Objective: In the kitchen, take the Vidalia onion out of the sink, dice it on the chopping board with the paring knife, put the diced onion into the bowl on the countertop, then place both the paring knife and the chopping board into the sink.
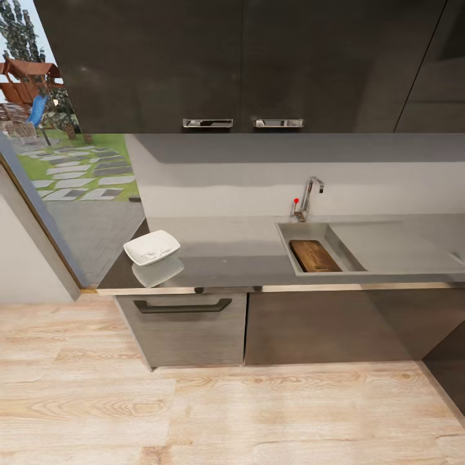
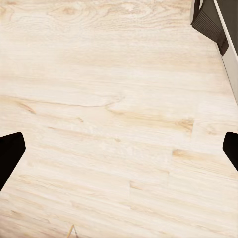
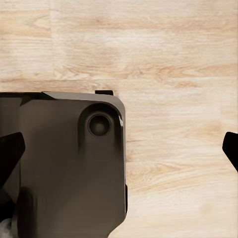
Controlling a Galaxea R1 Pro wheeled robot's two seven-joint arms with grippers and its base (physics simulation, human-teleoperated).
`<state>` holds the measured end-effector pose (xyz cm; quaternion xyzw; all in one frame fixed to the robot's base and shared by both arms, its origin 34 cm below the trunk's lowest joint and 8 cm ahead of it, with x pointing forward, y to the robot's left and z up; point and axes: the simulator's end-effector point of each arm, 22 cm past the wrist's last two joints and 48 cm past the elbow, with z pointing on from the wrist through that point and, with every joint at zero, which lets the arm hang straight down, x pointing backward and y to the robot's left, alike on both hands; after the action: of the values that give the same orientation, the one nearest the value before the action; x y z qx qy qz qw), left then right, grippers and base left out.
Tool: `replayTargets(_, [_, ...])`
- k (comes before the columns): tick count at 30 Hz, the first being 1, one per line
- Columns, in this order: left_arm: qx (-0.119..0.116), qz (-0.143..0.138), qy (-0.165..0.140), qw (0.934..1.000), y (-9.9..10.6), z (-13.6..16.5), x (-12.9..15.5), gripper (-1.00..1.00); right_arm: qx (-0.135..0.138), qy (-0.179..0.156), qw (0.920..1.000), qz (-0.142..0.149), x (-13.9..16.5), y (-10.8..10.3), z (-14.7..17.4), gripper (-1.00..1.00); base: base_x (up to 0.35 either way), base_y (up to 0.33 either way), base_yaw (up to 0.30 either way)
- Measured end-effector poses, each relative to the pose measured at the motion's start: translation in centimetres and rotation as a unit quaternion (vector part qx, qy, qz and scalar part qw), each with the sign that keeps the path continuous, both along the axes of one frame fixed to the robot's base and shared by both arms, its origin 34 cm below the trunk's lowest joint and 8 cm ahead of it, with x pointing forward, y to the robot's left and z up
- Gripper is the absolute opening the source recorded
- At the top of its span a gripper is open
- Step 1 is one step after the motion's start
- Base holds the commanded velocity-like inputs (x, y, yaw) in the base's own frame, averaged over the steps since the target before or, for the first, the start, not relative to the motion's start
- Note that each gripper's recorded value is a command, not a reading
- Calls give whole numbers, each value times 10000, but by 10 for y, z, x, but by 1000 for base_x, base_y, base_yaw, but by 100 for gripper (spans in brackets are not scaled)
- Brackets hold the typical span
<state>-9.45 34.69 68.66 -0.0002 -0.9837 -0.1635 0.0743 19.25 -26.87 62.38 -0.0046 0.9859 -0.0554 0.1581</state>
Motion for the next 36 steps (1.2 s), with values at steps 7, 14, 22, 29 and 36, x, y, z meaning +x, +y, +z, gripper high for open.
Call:
replayTargets(7, [0, 0, 0, 10000, 0, 0, 0, 100, 0, 0, 10000, 0, 0, 0, 0, 100, 0, 0, 0])
replayTargets(14, [0, 0, 0, 10000, 0, 0, 0, 100, -3, -1, 10000, 0, 0, 0, 0, 100, 0, 0, 0])
replayTargets(22, [0, 0, 0, 10000, 0, 0, 0, 100, -2, 1, 10000, 1, 0, 0, 0, 100, 0, 0, 0])
replayTargets(29, [0, 0, 1, 10000, 0, 0, 0, 100, -2, 0, 10000, 1, 0, 0, 0, 100, 0, 0, 0])
replayTargets(36, [0, 0, 0, 10000, 0, 0, 0, 100, -1, -1, 10000, 0, 0, 0, 0, 100, 0, 0, 0])
